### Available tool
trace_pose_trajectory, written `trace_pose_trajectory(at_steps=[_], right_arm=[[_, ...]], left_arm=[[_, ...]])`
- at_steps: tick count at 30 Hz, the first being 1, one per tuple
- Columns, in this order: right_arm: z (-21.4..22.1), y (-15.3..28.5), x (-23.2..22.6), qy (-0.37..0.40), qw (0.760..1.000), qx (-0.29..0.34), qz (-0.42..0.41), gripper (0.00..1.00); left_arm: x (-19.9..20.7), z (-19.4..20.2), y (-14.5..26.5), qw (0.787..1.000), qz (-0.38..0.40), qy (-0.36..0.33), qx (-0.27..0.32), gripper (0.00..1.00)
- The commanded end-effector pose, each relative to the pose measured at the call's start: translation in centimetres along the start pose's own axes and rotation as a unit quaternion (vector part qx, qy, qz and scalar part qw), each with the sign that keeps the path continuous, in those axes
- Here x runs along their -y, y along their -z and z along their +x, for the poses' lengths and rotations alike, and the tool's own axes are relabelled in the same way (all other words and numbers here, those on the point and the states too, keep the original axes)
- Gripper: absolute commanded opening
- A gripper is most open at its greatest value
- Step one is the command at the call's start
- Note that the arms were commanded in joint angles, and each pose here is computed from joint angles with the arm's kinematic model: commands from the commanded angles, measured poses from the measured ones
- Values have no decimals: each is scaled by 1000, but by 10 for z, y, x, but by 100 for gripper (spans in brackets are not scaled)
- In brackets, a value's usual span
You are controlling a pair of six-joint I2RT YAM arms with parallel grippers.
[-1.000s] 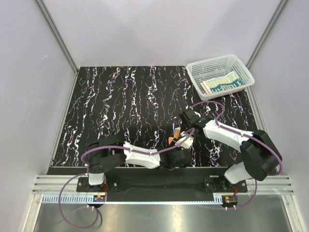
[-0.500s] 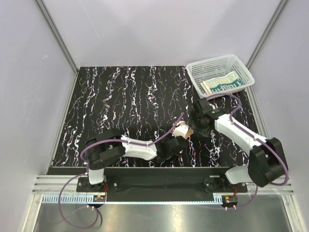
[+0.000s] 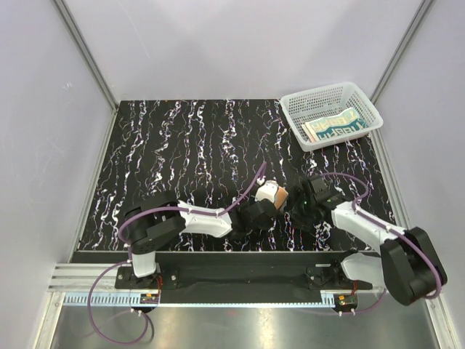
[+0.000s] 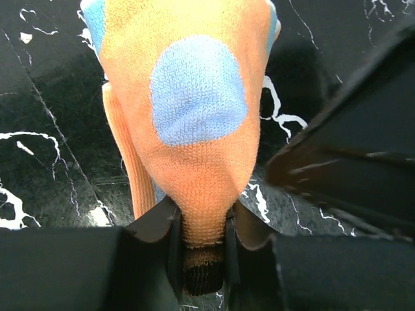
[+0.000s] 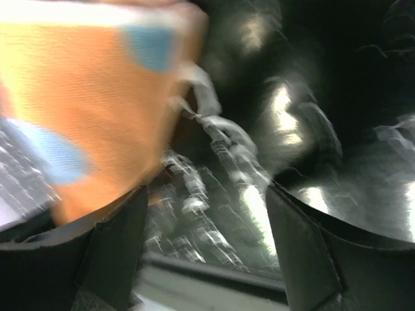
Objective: Roll the towels
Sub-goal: Roll the towel
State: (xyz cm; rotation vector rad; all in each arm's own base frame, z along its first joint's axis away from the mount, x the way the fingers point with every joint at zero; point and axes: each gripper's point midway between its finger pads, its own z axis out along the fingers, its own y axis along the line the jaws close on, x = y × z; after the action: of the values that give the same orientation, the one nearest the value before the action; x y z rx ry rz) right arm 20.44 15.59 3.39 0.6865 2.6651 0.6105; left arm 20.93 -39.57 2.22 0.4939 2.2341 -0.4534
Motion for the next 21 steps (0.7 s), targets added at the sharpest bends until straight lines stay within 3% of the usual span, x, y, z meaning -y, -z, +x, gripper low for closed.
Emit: trace_pose_trajectory(at_steps=[1,7,16,21], right_arm=[[-12,-12,-48,-28,994,8,-103,81],[-24,-2,-66,-43,987,42,-151,80],[-52,44,-72,-57,965,153,-204,81],[-48,20,-73,-37,978,116,-168,81]], left_arm=[[-2,31,7,998,18,-2,-52,0],[-3,37,4,998,15,-5,-59,0],[-5,38,4,998,16,-6,-57,0],[-4,37,6,998,22,-5,-50,0]])
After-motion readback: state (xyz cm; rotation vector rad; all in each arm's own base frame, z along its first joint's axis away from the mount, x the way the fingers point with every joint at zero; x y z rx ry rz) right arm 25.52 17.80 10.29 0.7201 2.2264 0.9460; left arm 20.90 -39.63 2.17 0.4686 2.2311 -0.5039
